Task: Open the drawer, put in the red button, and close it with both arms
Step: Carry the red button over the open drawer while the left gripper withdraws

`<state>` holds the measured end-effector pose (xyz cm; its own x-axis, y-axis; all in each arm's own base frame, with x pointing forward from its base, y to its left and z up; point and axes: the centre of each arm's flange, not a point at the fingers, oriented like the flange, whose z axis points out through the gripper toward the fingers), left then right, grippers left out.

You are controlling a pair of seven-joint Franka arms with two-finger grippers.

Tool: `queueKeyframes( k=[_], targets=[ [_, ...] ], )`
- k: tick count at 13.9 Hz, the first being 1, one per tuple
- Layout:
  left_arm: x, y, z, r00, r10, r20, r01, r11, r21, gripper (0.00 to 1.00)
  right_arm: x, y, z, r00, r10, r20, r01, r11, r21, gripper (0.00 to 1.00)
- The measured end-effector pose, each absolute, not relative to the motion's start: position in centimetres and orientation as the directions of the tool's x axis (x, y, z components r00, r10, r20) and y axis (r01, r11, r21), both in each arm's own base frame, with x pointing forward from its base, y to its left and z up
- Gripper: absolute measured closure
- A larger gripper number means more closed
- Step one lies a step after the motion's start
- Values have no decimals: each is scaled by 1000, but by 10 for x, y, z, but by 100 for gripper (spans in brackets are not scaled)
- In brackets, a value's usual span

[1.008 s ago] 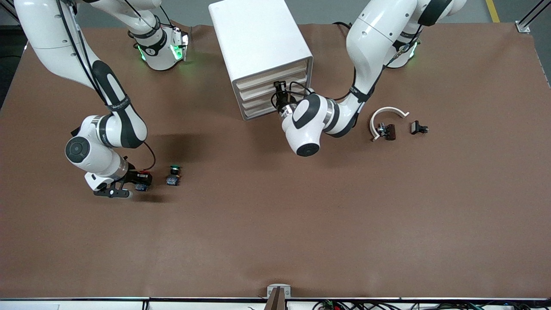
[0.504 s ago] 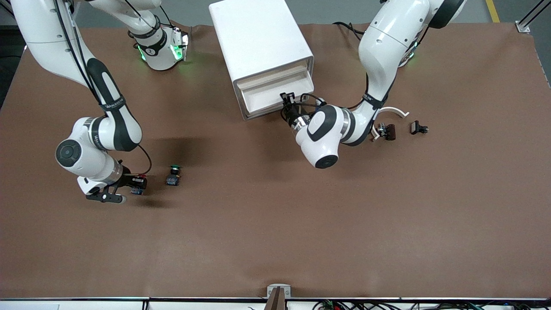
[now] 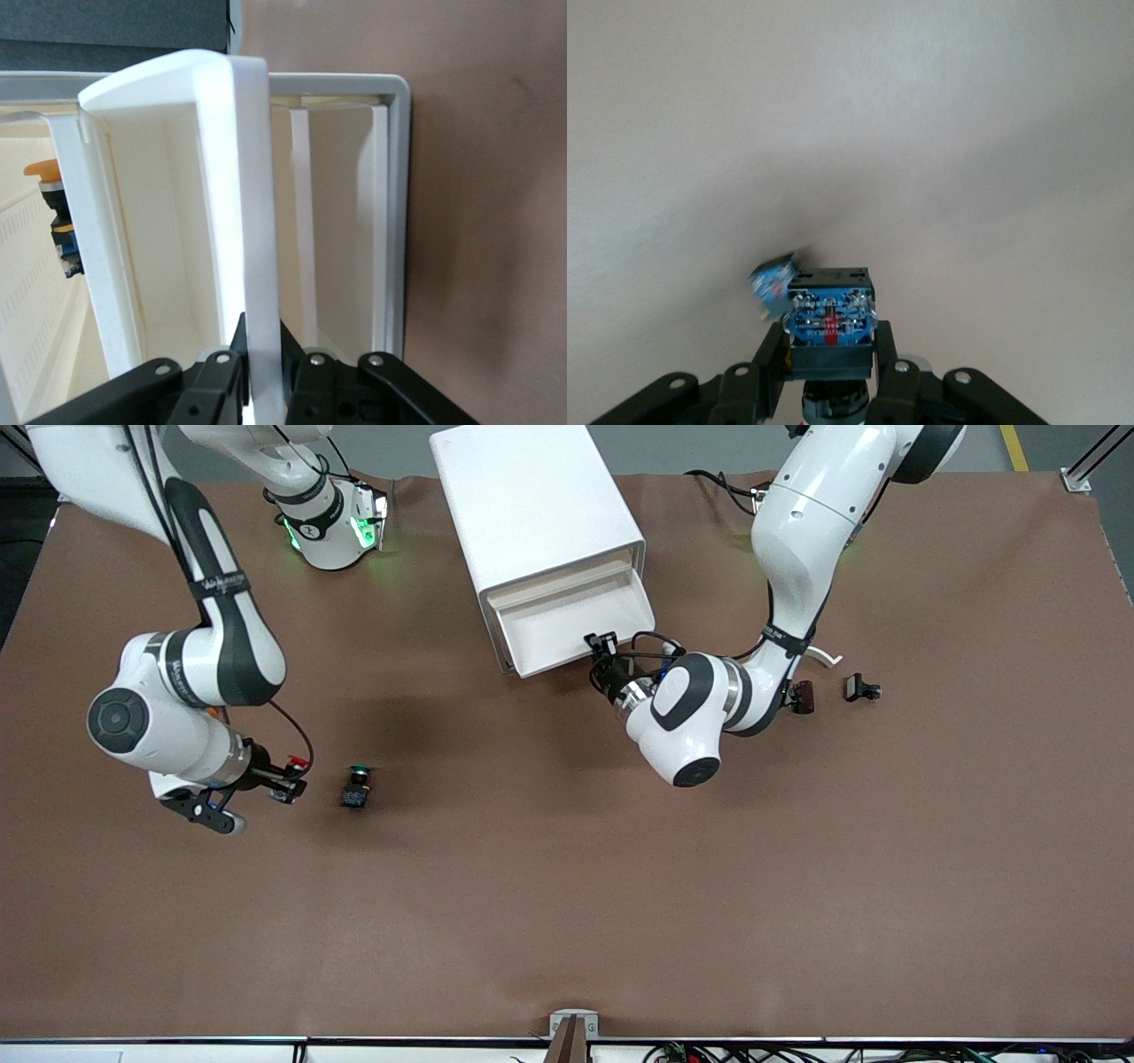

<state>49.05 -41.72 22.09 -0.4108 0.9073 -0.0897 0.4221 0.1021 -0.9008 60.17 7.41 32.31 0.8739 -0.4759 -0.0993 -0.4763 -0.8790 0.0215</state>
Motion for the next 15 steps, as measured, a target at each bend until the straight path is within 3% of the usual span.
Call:
queueKeyframes(
  k=[5,6,8,14,15],
  targets=[
    [512,-402,223,-440,891,-112,442,106,-891,90,555,183,394,743,-661,-106,-655,-750,87,57],
    [515,-402,223,-440,888,-131,459,97,-883,86,545,203,404,718,-689,-100,-682,-725,95,57],
    [526,-396,220,-449,877,-170,503,91,-859,69,526,245,416,675,-733,-83,-727,-680,99,57],
    [550,-391,244,-415,883,-217,583,75,-809,3,464,355,432,557,-829,-44,-824,-558,100,57],
    [558,-391,260,-381,896,-227,624,68,-778,0,453,371,434,541,-840,-39,-834,-542,100,57]
  ],
)
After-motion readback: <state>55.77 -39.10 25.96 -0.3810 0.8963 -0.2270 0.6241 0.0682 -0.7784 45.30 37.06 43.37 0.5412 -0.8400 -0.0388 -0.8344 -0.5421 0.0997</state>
